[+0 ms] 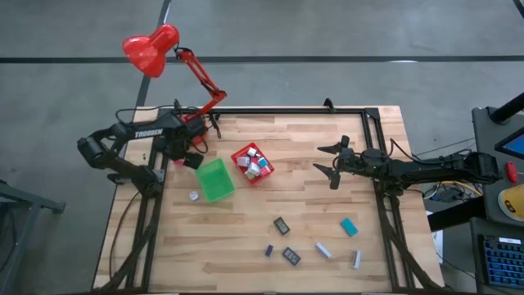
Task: Pick & Place Office items
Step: Put the pink charger adapter into the red bin
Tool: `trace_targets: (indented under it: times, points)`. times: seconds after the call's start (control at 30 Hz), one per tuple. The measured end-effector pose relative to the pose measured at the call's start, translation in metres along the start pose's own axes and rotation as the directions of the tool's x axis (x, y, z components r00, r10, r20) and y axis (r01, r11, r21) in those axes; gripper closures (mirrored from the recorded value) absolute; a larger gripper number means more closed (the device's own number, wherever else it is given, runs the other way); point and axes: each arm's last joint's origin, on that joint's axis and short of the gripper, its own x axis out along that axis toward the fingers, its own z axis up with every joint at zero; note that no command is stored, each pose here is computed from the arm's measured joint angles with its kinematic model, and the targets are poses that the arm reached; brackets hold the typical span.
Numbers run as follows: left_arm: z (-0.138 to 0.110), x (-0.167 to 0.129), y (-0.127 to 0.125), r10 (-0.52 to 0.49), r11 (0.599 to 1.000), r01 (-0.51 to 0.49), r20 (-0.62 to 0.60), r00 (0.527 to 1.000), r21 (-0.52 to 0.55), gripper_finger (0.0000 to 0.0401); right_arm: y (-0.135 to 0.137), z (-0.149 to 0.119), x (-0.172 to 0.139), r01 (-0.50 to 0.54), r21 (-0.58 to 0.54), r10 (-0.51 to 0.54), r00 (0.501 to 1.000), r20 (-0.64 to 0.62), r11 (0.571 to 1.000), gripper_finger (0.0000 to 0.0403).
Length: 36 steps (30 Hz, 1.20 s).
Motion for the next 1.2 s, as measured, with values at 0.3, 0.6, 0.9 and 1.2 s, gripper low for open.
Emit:
trace_targets:
  times: [0.3,0.6,0.9,1.2]
  points:
    - [-0.007,0.013,0.001,-0.011,1.000,0.011,-0.031,0.999,0.007,0.0169,0.000,0.000,0.000,0.000,0.000,0.000,1.000,0.000,1.000,0.0091]
    - [-0.005,0.013,0.000,-0.014,1.000,0.014,-0.006,1.000,0.020,0.0212,0.000,0.000,0.000,0.000,0.000,0.000,1.000,0.000,1.000,0.0102]
    - [-0.004,0.013,0.000,-0.009,1.000,0.009,0.006,1.000,0.019,0.0262,0.000,0.000,0.000,0.000,0.000,0.000,1.000,0.000,1.000,0.0101]
    - [-0.004,0.013,0.000,-0.024,0.999,0.024,-0.002,1.000,0.025,0.0260,0.000,0.000,0.000,0.000,0.000,0.000,1.000,0.000,1.000,0.0092]
